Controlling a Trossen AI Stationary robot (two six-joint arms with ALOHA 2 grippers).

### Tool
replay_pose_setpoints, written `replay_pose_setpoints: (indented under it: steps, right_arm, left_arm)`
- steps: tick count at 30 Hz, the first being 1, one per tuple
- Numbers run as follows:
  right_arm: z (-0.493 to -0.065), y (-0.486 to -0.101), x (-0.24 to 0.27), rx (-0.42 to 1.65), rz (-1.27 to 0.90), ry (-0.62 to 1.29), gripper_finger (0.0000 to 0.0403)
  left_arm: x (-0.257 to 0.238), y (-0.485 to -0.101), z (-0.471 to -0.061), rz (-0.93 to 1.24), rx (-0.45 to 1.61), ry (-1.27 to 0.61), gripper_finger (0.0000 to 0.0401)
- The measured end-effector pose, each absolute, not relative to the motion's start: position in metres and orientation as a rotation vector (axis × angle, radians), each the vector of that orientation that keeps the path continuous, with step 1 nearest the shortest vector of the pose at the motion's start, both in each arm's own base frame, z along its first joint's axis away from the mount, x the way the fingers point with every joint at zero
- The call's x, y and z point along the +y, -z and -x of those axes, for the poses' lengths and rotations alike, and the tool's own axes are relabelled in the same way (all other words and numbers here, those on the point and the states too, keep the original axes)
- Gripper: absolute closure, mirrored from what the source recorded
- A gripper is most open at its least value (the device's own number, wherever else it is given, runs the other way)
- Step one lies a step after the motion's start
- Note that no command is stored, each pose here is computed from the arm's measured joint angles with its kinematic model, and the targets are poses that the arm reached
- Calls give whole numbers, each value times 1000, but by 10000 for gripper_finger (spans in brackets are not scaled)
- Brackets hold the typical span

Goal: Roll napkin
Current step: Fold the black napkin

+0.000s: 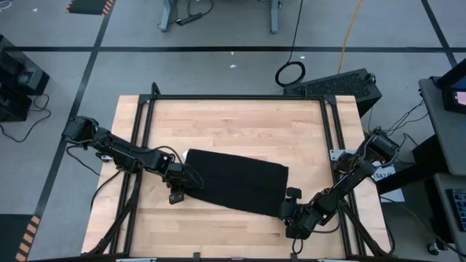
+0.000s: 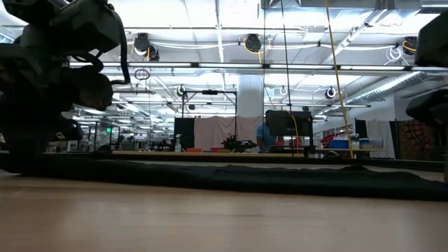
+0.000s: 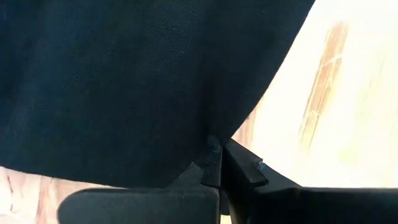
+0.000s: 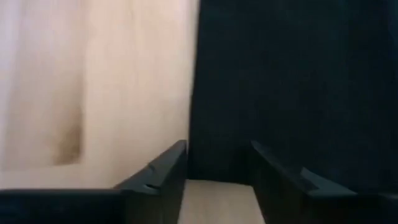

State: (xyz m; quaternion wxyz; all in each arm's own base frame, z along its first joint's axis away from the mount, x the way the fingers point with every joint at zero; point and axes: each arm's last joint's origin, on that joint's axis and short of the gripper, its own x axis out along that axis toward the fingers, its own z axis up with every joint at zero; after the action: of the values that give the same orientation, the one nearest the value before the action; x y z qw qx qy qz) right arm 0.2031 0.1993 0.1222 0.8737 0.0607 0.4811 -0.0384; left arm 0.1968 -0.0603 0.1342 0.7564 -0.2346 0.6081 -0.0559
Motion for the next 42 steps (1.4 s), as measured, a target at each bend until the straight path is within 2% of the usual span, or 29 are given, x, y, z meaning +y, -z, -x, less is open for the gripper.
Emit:
replay_pose_setpoints:
  steps: [6,8,13,25,35,42]
  right_arm:
    - [-200,-121,198,1059,-129,59,368]
    - [-200,-121,198,1068,-137,49,392]
    - [-196,-130,197,1108,-234,20,394]
    - [-187,-172,194,1122,-363,-205,400]
    - [-188,-198,176,1177,-409,-428,401]
    - [-190,-203,150,1216,-349,-419,401]
  left_arm:
    - [-62,-134,-197,529,1325,113,395]
    - [-63,-135,-198,556,1320,121,395]
    - [-67,-139,-200,685,1346,174,395]
    - [-82,-182,-225,847,1310,477,395]
    - [-71,-187,-231,977,1305,536,395]
    - [-55,-186,-234,932,1240,516,395]
